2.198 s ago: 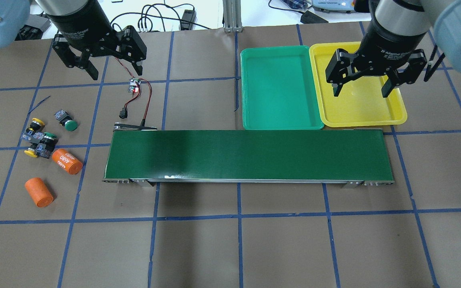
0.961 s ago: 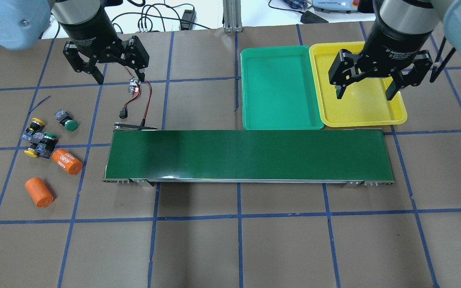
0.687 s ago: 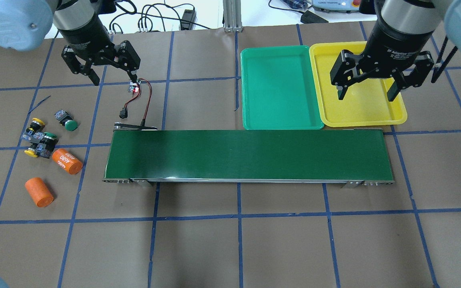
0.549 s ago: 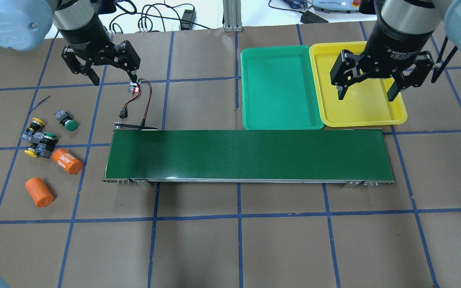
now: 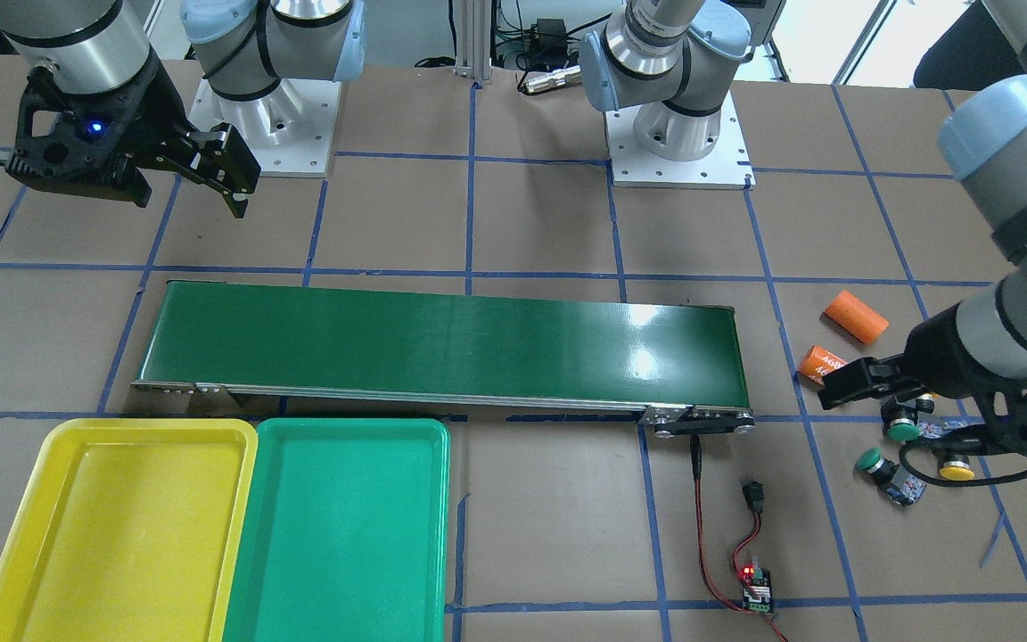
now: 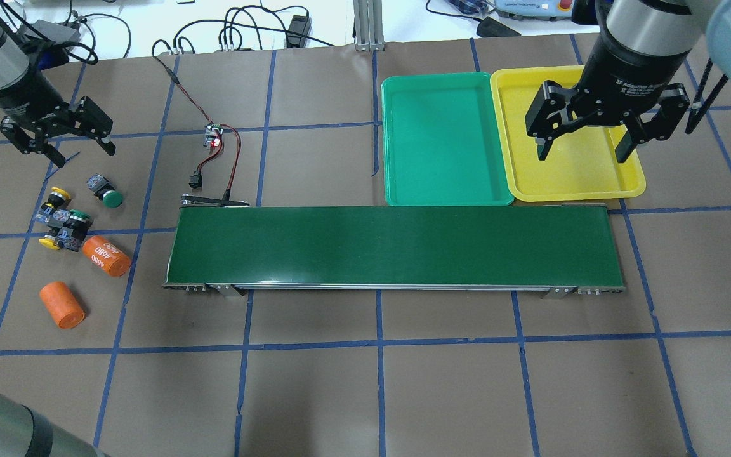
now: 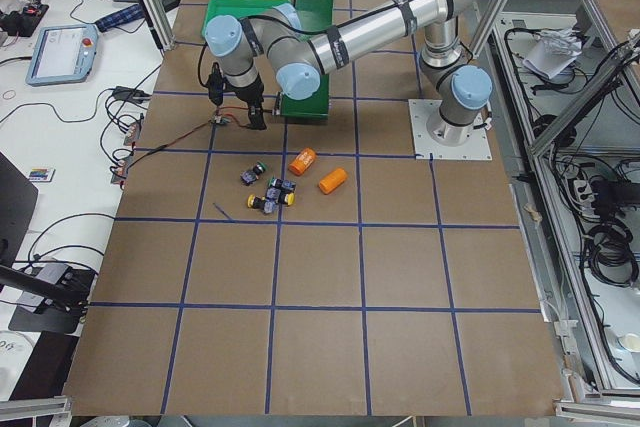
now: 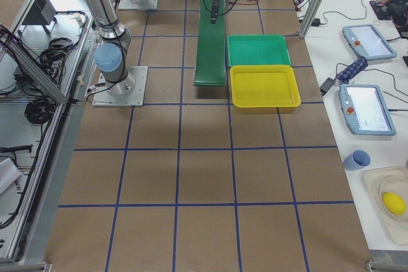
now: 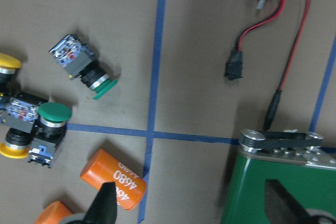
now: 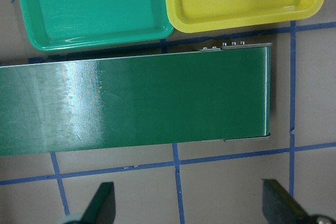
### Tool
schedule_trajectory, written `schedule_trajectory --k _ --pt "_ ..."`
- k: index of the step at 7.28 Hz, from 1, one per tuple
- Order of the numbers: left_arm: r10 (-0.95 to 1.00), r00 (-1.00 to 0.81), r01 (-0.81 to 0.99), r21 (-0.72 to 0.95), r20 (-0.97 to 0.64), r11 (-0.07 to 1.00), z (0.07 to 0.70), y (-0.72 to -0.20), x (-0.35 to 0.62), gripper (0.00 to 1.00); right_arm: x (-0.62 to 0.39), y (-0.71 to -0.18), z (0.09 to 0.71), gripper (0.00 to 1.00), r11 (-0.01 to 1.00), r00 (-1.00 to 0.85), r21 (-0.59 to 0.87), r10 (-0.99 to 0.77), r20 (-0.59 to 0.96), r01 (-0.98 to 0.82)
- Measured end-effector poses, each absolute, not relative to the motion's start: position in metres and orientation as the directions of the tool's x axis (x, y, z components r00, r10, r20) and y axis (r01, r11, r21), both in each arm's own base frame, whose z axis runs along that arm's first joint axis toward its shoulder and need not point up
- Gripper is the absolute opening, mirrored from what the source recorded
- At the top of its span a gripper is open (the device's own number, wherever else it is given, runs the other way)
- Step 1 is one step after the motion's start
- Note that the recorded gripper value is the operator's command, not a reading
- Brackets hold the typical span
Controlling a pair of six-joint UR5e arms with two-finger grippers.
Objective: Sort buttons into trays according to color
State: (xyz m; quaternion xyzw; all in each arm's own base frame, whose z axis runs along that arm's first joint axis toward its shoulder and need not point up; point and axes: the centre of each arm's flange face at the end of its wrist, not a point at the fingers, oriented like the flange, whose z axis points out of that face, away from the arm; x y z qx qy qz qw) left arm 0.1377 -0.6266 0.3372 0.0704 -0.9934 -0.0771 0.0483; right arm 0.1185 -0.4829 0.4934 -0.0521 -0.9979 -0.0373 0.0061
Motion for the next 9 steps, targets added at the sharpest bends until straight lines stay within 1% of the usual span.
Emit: schedule_trajectory --k 2,3,4,6,9 --pt "-0.155 -0.983 -0.139 0.158 0.094 0.978 0.314 -0.631 0.151 0.98 0.118 -0.483 0.493 1.0 0.992 -0.994 0.075 0.105 0.016 0.106" --pt "-0.168 -0.981 -0.15 0.172 0.094 0.974 0.297 -0.622 0.151 0.99 0.117 -0.483 0.493 1.0 0.991 -0.994 0.075 0.106 0.017 0.107" --pt "-0.193 -0.977 -0.176 0.165 0.089 0.97 0.272 -0.608 0.155 1.0 0.117 -0.483 0.494 1.0 0.991 -0.994 0.075 0.106 0.017 0.107" --pt "-0.234 -0.971 -0.23 0.075 0.053 0.97 0.223 -0.573 0.161 1.0 0.117 -0.481 0.497 1.0 0.992 -0.994 0.07 0.108 0.017 0.109" --pt "-0.309 -0.951 -0.31 0.082 -0.021 0.947 0.21 -0.537 0.158 1.0 0.116 -0.481 0.499 1.0 0.992 -0.994 0.065 0.105 0.017 0.106"
